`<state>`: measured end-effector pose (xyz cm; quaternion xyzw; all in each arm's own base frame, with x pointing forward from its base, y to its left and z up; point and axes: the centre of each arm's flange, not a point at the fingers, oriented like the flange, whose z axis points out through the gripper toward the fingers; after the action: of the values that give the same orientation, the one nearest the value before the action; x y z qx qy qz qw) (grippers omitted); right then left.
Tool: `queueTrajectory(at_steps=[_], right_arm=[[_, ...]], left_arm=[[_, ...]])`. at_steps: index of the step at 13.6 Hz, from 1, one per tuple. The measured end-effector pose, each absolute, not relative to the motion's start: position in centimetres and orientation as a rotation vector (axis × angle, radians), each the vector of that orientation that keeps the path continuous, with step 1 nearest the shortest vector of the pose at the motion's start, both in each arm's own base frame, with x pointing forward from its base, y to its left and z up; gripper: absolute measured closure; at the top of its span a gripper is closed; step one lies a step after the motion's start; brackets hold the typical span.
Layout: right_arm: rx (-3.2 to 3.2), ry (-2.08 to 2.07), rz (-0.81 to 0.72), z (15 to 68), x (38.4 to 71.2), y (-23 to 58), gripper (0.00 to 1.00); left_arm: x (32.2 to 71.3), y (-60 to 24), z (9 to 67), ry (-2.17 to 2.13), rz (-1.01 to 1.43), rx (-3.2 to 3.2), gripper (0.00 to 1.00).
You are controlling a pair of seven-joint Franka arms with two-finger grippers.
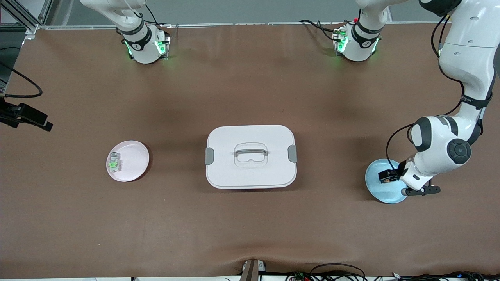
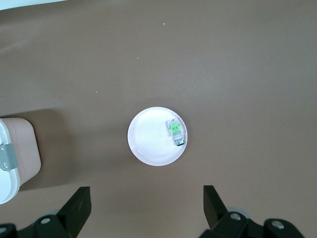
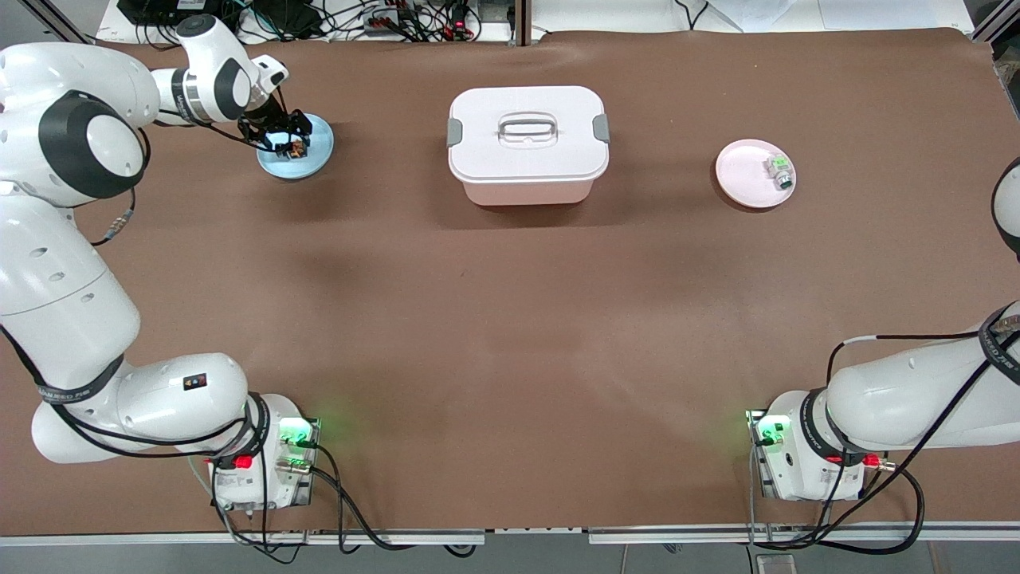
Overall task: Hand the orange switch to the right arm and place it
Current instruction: 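Lower the left gripper and grasp the orange switch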
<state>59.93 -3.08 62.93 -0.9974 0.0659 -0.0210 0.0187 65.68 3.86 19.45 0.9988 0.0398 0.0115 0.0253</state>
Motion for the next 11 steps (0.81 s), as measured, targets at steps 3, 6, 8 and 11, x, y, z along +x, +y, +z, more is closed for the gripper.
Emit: queueTrajectory(at_steps=[3, 6, 8, 11], right_arm=[[-3.096, 0.182, -0.088, 63.1, 60.1, -2.3, 0.0], [-3.096, 0.174, -0.092, 63.1, 60.2, -2.0, 0.0], [-3.097, 0.174, -0.096, 63.2, 60.2, -2.0, 0.0], [-3.098, 0.183, -0.098, 63.3, 60.1, -2.3, 0.0]], left_arm=[[65.8, 3.9, 18.9, 0.126, 0.029, 3.086, 0.02], [65.7, 4.1, 18.3, 0.131, 0.016, 3.084, 0.11], [65.8, 4.2, 18.3, 0.134, 0.019, 3.084, 0.27], [66.4, 4.2, 19.3, 0.14, 0.034, 3.084, 0.27]])
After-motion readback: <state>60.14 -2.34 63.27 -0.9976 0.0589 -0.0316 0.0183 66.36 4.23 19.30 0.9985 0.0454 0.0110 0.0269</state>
